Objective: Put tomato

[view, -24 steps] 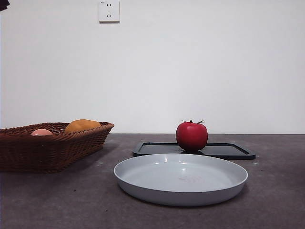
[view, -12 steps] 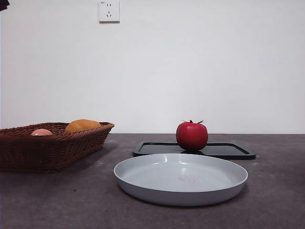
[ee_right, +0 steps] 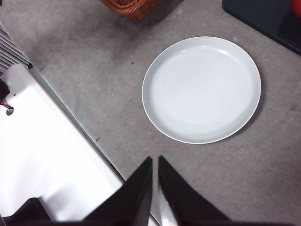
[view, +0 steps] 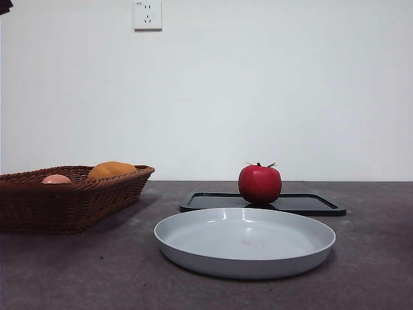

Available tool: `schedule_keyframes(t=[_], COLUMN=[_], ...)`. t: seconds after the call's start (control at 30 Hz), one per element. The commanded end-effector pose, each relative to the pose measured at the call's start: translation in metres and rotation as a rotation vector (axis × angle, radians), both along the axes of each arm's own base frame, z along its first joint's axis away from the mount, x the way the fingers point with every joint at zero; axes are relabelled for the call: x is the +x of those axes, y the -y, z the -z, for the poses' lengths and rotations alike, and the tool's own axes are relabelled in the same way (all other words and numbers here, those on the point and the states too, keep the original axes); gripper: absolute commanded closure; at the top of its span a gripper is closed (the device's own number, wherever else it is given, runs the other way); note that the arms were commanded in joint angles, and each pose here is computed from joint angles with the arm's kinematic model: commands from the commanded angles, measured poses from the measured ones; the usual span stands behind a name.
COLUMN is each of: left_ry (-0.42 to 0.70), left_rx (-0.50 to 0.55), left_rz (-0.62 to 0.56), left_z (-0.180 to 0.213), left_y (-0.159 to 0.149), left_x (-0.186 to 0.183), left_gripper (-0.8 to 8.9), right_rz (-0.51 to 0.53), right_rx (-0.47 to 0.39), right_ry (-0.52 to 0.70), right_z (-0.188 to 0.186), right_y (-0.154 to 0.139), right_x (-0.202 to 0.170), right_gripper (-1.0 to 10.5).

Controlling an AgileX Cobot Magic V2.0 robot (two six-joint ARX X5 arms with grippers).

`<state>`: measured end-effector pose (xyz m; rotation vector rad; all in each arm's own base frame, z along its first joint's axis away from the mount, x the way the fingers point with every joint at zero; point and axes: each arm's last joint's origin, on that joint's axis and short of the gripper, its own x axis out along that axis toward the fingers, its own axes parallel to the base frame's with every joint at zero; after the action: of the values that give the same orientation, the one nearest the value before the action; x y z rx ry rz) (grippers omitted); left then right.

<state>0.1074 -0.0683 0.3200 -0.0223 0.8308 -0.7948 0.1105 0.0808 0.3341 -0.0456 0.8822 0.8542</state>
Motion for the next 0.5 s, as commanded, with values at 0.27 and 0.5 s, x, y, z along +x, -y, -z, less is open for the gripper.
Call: schedule_keyframes(t=[0.27, 0.5], left_ry=[0.75, 1.052], left_rx=[0.015, 0.104], left_rz=[-0.219, -0.63], left_z=[-0.034, -0.002], left_y=[-0.031, -0.062], left_x=[0.005, -0.007], left_gripper=[8.05, 8.05], right_rz=[-0.005, -0.005], right_rx=[0.01, 0.01], right_ry=[0.003, 0.003], right_z=[-0.002, -0.002], right_y=[-0.002, -0.002], right_x=[0.001, 0.001], right_gripper=[9.3, 9.3])
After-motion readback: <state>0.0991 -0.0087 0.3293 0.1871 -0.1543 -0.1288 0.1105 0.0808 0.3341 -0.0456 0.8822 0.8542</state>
